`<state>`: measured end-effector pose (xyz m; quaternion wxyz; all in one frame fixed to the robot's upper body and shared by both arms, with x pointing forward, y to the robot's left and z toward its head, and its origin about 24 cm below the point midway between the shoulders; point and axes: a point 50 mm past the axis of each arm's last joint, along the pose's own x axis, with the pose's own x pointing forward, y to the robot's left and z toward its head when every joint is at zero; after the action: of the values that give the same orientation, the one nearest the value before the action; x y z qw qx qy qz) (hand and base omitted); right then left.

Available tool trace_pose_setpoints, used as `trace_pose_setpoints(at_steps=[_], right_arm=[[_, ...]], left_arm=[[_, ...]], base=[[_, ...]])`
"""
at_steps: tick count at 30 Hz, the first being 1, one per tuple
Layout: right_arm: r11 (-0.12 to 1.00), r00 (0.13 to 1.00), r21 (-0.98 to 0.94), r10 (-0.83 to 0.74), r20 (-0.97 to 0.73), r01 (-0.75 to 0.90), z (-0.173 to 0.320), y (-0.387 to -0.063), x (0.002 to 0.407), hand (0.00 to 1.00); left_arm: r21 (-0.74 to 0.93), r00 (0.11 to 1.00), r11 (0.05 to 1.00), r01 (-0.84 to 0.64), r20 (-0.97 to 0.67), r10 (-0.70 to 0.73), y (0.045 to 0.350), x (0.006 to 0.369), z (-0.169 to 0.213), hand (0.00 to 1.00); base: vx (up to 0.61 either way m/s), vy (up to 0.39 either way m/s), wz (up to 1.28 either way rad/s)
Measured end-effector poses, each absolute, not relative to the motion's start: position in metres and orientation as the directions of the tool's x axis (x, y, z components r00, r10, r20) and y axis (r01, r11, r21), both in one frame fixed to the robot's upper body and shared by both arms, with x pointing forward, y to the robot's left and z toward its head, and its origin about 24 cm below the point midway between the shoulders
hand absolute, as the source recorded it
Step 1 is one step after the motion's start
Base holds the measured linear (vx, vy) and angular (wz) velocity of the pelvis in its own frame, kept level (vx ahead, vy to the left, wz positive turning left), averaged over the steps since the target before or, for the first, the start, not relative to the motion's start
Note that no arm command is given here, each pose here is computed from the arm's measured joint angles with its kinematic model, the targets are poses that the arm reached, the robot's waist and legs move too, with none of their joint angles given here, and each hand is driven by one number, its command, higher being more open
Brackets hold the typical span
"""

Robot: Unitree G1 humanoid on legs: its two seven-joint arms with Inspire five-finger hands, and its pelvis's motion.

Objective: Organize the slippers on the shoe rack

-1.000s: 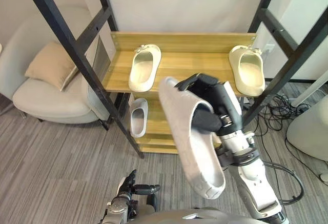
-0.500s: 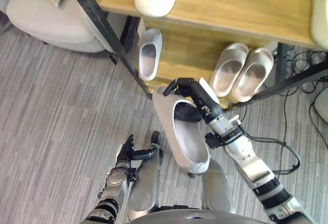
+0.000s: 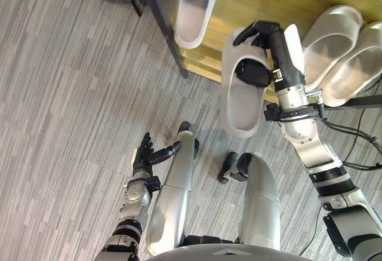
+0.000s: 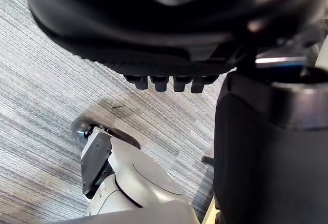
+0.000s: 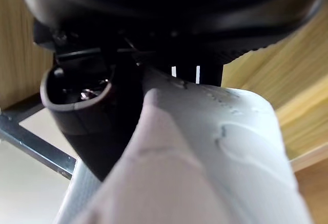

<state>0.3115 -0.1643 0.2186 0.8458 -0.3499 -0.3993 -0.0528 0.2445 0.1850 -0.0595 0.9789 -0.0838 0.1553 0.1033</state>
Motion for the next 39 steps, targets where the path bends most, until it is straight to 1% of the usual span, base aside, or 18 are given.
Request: trace_pose_setpoints(at_steps=[4, 7, 11, 13, 17, 20, 22, 23, 30, 39], right_arm=[[0.710, 0.605, -0.526, 0.176, 0.777, 0.469, 0.244, -0.162, 0.320, 0.00], [0.679, 0.558, -0.485, 0.132, 0.819, 0.551, 0.265, -0.163, 0.330, 0.00], [0.637, 0.556, -0.468, 0.075, 0.828, 0.612, 0.282, -0.171, 0.345, 0.00], [0.597, 0.571, -0.480, 0.044, 0.820, 0.643, 0.289, -0.181, 0.354, 0.00], [0.556, 0.593, -0.482, -0.025, 0.805, 0.678, 0.295, -0.193, 0.365, 0.00], [0.535, 0.602, -0.485, -0.056, 0.797, 0.692, 0.299, -0.198, 0.371, 0.00], [0.518, 0.593, -0.483, -0.058, 0.803, 0.706, 0.305, -0.200, 0.372, 0.00], [0.498, 0.585, -0.487, -0.052, 0.809, 0.718, 0.311, -0.201, 0.373, 1.00], [0.488, 0.547, -0.455, -0.057, 0.835, 0.745, 0.332, -0.198, 0.375, 1.00], [0.477, 0.548, -0.450, -0.081, 0.833, 0.755, 0.334, -0.201, 0.376, 1.00]], left_arm=[[-0.142, 0.937, 0.964, -0.225, -0.304, 0.174, 0.182, 0.247, -0.056, 1.00], [-0.143, 0.941, 0.964, -0.223, -0.291, 0.174, 0.182, 0.249, -0.054, 1.00], [-0.140, 0.941, 0.963, -0.230, -0.286, 0.183, 0.182, 0.251, -0.052, 1.00], [-0.137, 0.942, 0.964, -0.228, -0.282, 0.183, 0.180, 0.252, -0.051, 1.00], [-0.132, 0.945, 0.967, -0.218, -0.276, 0.175, 0.176, 0.255, -0.049, 1.00], [-0.126, 0.945, 0.968, -0.218, -0.275, 0.177, 0.176, 0.255, -0.049, 1.00], [-0.126, 0.946, 0.968, -0.217, -0.272, 0.177, 0.176, 0.256, -0.048, 1.00], [-0.125, 0.946, 0.968, -0.217, -0.271, 0.177, 0.176, 0.256, -0.048, 1.00], [-0.120, 0.942, 0.965, -0.232, -0.274, 0.192, 0.177, 0.256, -0.048, 1.00], [-0.117, 0.941, 0.967, -0.225, -0.283, 0.185, 0.175, 0.258, -0.049, 1.00]], base=[[-0.04, 0.026, 0.06], [-0.02, 0.014, 0.07], [0.01, 0.011, 0.08], [0.03, 0.018, 0.17], [0.03, 0.020, 0.12], [0.03, 0.023, 0.09], [0.02, 0.030, 0.07], [0.02, 0.020, 0.05], [0.03, 0.020, 0.03], [0.05, 0.031, 0.06]])
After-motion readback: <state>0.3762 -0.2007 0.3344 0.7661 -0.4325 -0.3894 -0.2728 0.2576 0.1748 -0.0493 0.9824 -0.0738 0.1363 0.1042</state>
